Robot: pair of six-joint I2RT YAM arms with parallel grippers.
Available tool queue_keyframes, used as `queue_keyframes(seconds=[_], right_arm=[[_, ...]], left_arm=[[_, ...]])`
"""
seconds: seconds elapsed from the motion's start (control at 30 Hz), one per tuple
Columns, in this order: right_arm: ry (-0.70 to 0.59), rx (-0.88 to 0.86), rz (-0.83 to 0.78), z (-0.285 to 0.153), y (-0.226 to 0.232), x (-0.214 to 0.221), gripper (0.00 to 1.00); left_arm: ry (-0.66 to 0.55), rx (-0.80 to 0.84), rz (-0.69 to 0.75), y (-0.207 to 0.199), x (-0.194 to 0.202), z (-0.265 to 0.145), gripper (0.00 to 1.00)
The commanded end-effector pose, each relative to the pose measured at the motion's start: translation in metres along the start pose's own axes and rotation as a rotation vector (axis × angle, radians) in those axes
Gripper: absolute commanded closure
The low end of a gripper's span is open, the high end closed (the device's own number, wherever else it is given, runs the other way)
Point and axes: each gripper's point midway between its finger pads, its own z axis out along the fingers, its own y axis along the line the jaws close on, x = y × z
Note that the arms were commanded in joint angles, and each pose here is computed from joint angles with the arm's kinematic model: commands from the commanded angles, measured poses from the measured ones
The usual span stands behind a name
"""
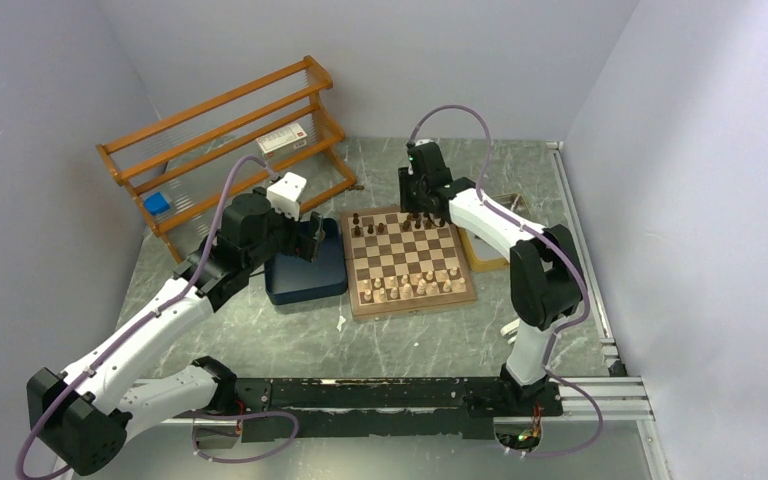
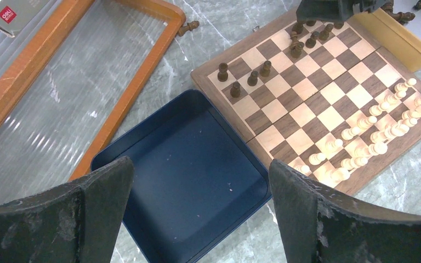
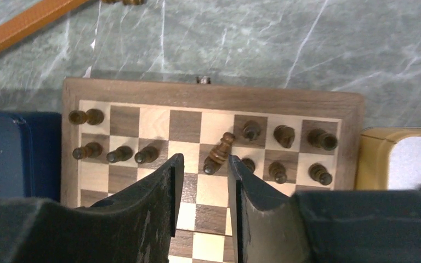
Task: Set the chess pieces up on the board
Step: Pick up the chess piece from the chessboard.
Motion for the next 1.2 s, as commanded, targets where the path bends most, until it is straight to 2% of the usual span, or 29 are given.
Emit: queue_keyframes(seconds=[0.0,0.37,0.73,1.17], right_arm=[[-0.005,-0.034,0.000,0.002,0.013,0.003,0.61],[0.044,0.106,0.131,0.021,0.012,0.015,0.66],[0.076,0.233,0.138,0.031,0.003,0.026,0.67],[0.092,0.280,0.137,0.043,-0.003,0.032,0.67]], left_arm=[[-0.032,0.010,0.002,-0.002,-0.010,-0.005,0.03],[-0.040,0.008,-0.003,-0.001,-0.012,-0.008,0.03],[-0.051,0.011,-0.002,-0.002,-0.013,-0.010,0.03],[-0.054,0.008,-0.001,-0.002,-0.014,-0.011,0.03]])
